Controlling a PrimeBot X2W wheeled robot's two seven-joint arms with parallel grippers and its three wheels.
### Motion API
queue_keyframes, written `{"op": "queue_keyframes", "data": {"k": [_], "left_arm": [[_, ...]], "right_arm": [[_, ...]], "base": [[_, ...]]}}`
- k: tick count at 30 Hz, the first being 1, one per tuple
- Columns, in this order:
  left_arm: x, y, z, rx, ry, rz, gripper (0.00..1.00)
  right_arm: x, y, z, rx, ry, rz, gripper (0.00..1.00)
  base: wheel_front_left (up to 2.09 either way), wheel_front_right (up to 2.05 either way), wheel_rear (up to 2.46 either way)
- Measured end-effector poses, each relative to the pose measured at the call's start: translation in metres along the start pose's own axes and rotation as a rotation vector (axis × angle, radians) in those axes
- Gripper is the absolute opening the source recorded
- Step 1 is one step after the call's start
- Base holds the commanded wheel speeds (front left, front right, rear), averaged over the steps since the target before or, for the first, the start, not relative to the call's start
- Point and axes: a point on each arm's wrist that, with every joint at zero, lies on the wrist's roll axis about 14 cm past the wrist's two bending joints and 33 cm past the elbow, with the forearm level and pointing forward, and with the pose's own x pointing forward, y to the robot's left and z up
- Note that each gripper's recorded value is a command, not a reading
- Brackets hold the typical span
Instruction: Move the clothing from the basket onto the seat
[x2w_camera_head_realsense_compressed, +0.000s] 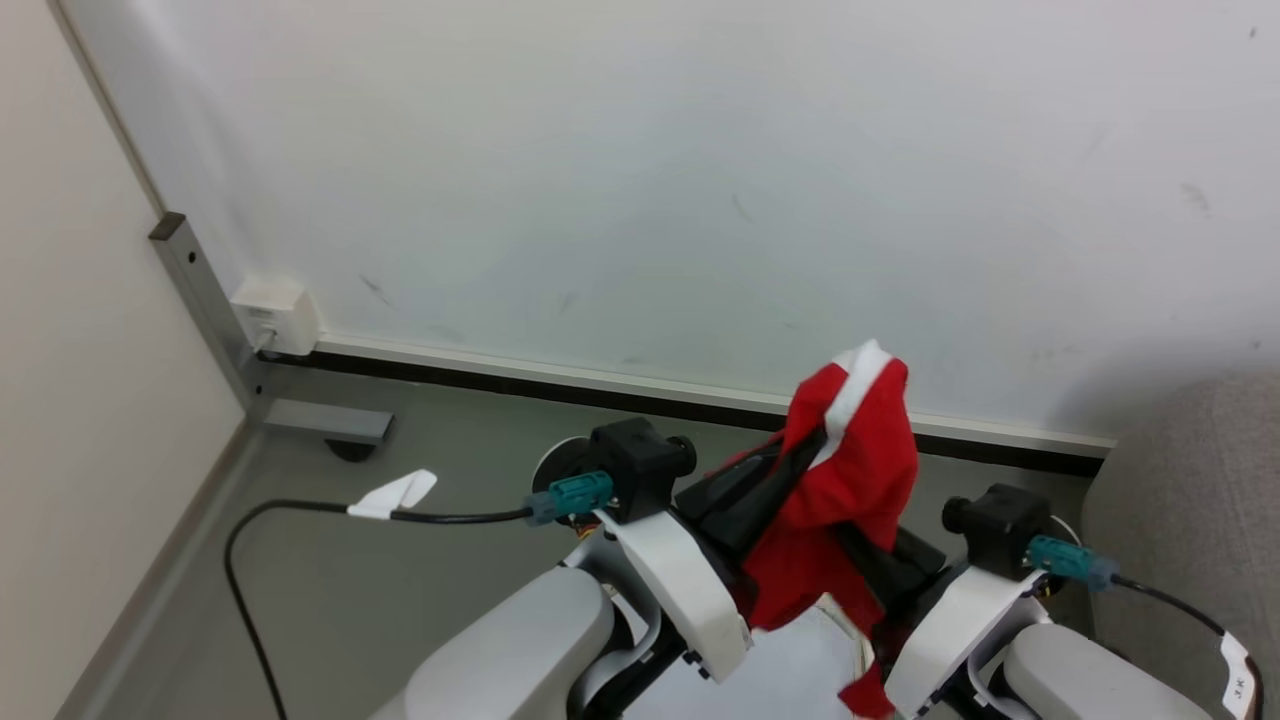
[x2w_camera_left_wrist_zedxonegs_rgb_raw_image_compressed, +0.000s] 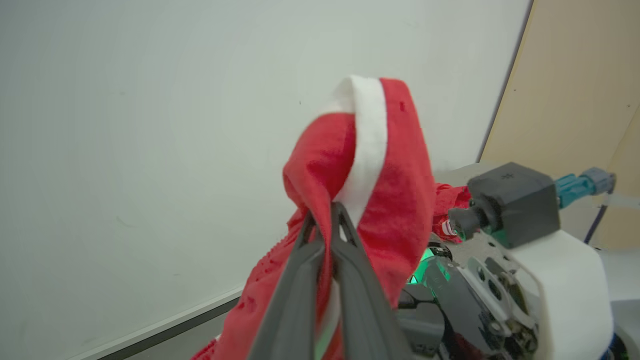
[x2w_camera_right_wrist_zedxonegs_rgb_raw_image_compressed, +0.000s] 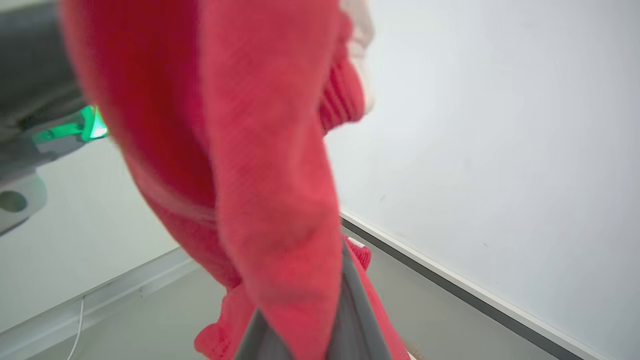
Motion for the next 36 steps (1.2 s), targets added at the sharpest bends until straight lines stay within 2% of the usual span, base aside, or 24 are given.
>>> {"op": "queue_keyframes", "data": {"k": [5, 13, 14, 15, 16, 17, 25, 36], "left_arm": [[0.001, 0.001, -0.006, -0.008, 0.008, 0.006, 0.0], [0.008, -0.014, -0.02, -0.034, 0.035, -0.038, 0.0], [0.009, -0.017, -0.023, -0.039, 0.04, -0.045, 0.28], [0.011, -0.019, -0.025, -0.045, 0.042, -0.052, 0.49], [0.012, -0.023, -0.025, -0.052, 0.038, -0.062, 0.9], [0.014, -0.027, -0.025, -0.057, 0.035, -0.076, 1.0], [0.021, -0.051, -0.042, -0.082, 0.069, -0.146, 1.0], [0.036, -0.086, -0.057, -0.112, 0.097, -0.257, 1.0]], "right_arm": [[-0.013, -0.024, 0.01, -0.011, -0.036, -0.08, 0.0], [-0.039, -0.063, 0.038, -0.033, -0.151, -0.235, 0.0], [-0.042, -0.067, 0.043, -0.035, -0.168, -0.252, 0.0], [-0.047, -0.071, 0.046, -0.04, -0.182, -0.271, 0.0], [-0.052, -0.075, 0.048, -0.048, -0.19, -0.291, 0.0], [-0.057, -0.08, 0.05, -0.051, -0.199, -0.311, 0.0], [-0.111, -0.119, 0.074, -0.099, -0.283, -0.494, 0.0], [-0.202, -0.153, 0.094, -0.182, -0.344, -0.727, 0.0]], "base": [[0.0, 0.0, 0.0], [0.0, 0.0, 0.0], [0.0, 0.0, 0.0], [0.0, 0.0, 0.0], [0.0, 0.0, 0.0], [0.0, 0.0, 0.0], [0.0, 0.0, 0.0], [0.0, 0.0, 0.0]]}}
